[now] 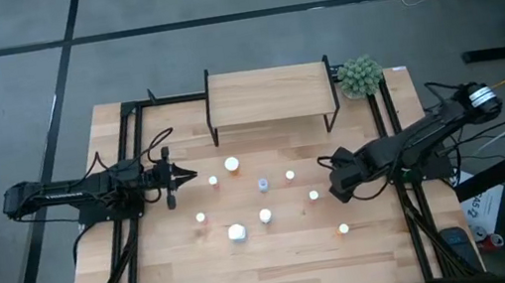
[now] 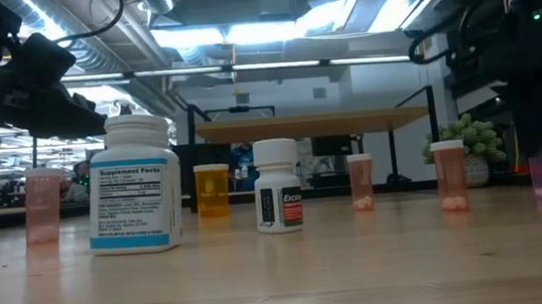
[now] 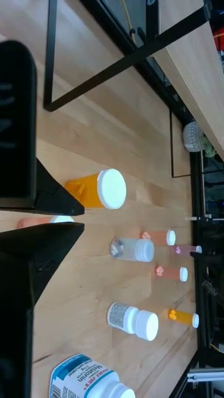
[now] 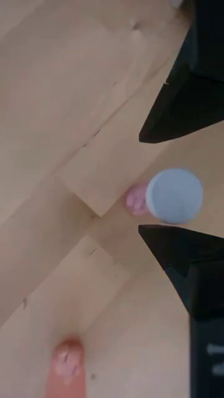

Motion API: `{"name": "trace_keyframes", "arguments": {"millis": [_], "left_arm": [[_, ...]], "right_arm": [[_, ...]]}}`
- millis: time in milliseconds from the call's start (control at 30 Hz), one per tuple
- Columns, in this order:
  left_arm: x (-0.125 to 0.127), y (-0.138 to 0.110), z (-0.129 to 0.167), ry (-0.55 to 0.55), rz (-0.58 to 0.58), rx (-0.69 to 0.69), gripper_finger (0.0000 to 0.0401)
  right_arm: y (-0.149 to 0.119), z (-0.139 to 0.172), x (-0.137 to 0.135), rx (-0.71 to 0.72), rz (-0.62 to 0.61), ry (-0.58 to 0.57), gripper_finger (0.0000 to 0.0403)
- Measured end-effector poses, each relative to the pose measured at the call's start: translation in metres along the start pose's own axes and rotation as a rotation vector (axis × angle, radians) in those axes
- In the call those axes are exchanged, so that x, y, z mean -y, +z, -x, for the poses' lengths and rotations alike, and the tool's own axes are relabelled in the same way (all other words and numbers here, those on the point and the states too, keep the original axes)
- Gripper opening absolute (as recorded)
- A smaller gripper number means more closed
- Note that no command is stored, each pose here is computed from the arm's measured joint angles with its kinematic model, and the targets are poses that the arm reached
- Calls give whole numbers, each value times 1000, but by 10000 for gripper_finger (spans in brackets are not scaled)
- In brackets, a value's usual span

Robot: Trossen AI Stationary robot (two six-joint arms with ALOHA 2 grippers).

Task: Pick and place medicine bottles onto shelf by color
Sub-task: Put the pink pill bottle on the shelf

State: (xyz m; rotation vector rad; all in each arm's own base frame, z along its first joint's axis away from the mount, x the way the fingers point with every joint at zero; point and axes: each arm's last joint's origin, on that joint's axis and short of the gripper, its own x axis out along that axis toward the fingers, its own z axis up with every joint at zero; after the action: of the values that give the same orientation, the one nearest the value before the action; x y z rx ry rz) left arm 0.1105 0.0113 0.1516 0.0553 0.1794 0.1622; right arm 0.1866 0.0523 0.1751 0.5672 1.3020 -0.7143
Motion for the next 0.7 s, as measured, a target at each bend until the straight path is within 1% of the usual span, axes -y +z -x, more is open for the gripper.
{"name": "trace_keyframes", "arguments": {"millis": [233, 333, 433, 633, 700], "left_arm": [[0, 0, 0, 0, 0, 0, 25], [0, 0, 0, 0, 0, 1, 25], [0, 0, 0, 0, -1, 1, 25], [0, 0, 0, 0, -7, 1, 25], [0, 0, 0, 0, -28, 1, 25]], "right_arm": [[0, -6, -3, -24, -20, -14, 229], [0, -6, -4, -26, -35, -15, 221], [0, -6, -4, -37, -43, -9, 197], [0, -6, -6, -30, -63, 11, 123], [0, -6, -6, -30, -64, 13, 107]]}}
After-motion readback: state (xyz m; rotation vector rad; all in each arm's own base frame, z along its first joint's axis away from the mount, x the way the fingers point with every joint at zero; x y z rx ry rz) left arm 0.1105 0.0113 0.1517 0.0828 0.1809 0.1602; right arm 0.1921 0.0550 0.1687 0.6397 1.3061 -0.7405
